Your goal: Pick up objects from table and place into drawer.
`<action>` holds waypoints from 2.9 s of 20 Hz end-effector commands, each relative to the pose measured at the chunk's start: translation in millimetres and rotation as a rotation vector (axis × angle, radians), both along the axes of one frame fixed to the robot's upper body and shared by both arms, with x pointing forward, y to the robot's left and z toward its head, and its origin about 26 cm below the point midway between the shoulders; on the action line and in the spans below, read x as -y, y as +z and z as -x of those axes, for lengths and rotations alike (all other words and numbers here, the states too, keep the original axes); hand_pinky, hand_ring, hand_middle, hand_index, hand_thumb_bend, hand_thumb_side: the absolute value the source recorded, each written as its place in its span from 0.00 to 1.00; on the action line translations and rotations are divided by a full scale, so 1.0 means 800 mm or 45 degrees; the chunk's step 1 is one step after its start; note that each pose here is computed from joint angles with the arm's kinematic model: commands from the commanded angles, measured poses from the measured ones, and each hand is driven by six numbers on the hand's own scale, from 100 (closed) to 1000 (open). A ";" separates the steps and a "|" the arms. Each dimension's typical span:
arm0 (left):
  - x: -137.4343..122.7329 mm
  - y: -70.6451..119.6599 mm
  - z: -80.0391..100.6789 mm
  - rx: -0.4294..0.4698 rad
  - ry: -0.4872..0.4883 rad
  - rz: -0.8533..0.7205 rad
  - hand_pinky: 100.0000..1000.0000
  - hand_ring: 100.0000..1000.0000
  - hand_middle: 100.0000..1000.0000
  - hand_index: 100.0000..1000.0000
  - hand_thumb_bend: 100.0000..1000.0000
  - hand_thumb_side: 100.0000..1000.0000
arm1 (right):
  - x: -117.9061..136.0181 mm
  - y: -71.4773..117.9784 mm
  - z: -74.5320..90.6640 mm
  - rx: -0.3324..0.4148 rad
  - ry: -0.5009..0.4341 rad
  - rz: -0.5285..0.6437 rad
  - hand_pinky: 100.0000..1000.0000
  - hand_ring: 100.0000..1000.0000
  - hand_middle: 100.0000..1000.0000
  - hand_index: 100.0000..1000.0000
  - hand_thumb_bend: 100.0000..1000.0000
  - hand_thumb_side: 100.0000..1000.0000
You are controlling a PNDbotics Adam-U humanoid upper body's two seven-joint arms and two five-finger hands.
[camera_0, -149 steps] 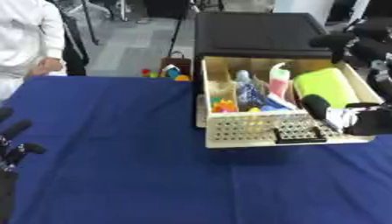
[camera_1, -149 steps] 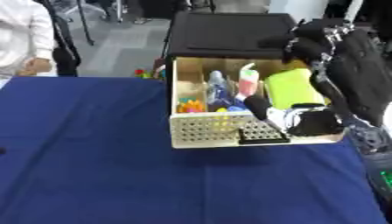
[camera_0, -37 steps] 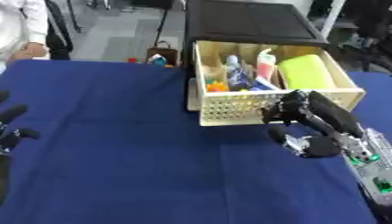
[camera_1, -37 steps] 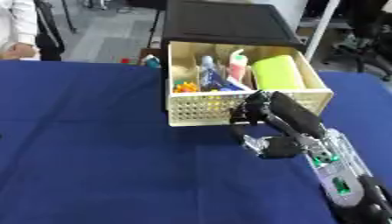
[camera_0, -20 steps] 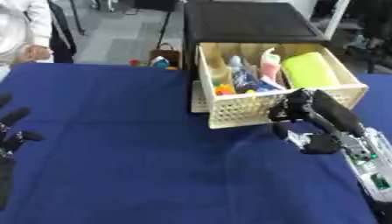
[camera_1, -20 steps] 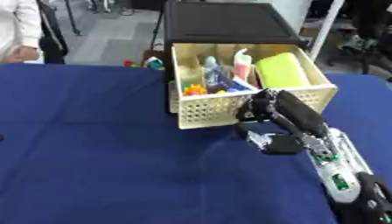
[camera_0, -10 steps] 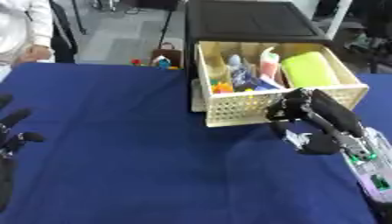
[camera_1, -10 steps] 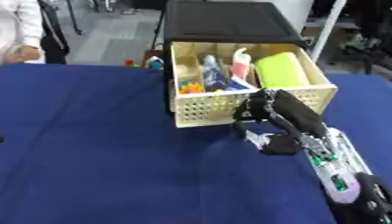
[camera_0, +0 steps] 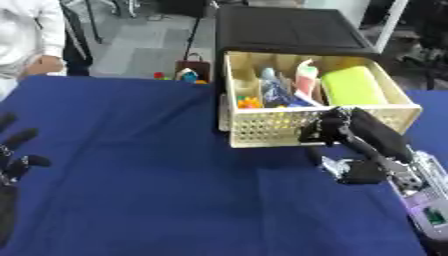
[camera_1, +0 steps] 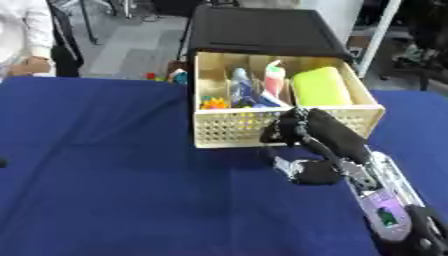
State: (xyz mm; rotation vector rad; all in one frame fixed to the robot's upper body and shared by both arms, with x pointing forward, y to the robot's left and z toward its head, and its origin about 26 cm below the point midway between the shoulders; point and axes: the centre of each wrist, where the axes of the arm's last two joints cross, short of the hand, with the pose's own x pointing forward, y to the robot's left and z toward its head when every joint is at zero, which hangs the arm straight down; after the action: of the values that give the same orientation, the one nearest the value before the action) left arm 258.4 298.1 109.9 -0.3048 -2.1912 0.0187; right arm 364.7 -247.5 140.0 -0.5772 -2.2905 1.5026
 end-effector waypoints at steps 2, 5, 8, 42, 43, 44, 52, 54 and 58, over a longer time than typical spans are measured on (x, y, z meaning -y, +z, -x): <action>0.001 0.007 0.000 0.023 -0.001 -0.007 0.49 0.78 0.84 0.80 0.02 1.00 | -0.003 0.017 -0.003 0.062 -0.022 0.032 0.11 0.05 0.20 0.61 0.19 1.00; 0.001 0.007 -0.001 0.022 0.000 -0.007 0.49 0.78 0.85 0.80 0.02 1.00 | -0.004 0.019 -0.006 0.086 -0.038 0.051 0.11 0.05 0.20 0.62 0.18 1.00; 0.002 0.007 -0.001 0.023 -0.003 -0.007 0.49 0.78 0.85 0.80 0.02 1.00 | -0.006 0.021 -0.009 0.101 -0.052 0.053 0.11 0.05 0.20 0.62 0.18 1.00; 0.009 0.016 -0.009 0.066 -0.001 -0.027 0.48 0.78 0.84 0.80 0.01 1.00 | -0.007 0.049 -0.006 0.195 -0.104 0.073 0.11 0.08 0.22 0.65 0.14 1.00; 0.009 0.016 -0.009 0.067 -0.001 -0.027 0.48 0.78 0.84 0.80 0.01 1.00 | -0.008 0.051 -0.007 0.201 -0.107 0.078 0.11 0.08 0.23 0.64 0.14 1.00; 0.009 0.016 -0.009 0.068 -0.002 -0.026 0.48 0.78 0.84 0.80 0.01 1.00 | -0.009 0.052 -0.007 0.208 -0.110 0.080 0.11 0.08 0.23 0.64 0.14 1.00; 0.010 0.018 -0.010 0.076 -0.003 -0.025 0.48 0.78 0.84 0.80 0.01 1.00 | -0.012 0.064 -0.014 0.255 -0.128 0.101 0.12 0.09 0.23 0.63 0.12 1.00; 0.011 0.018 -0.011 0.077 -0.003 -0.026 0.48 0.78 0.84 0.80 0.01 1.00 | -0.012 0.064 -0.015 0.254 -0.133 0.111 0.12 0.09 0.23 0.63 0.12 1.00; 0.012 0.020 -0.012 0.080 -0.002 -0.028 0.48 0.78 0.84 0.80 0.01 1.00 | -0.013 0.067 -0.018 0.261 -0.132 0.117 0.12 0.09 0.23 0.64 0.12 1.00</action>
State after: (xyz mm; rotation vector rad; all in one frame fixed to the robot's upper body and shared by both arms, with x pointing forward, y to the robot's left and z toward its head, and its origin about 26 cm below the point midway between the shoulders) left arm 268.0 288.4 120.0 -0.3032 -2.2308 -0.0049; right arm 377.3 -233.5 183.0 -0.8489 -2.3115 1.5401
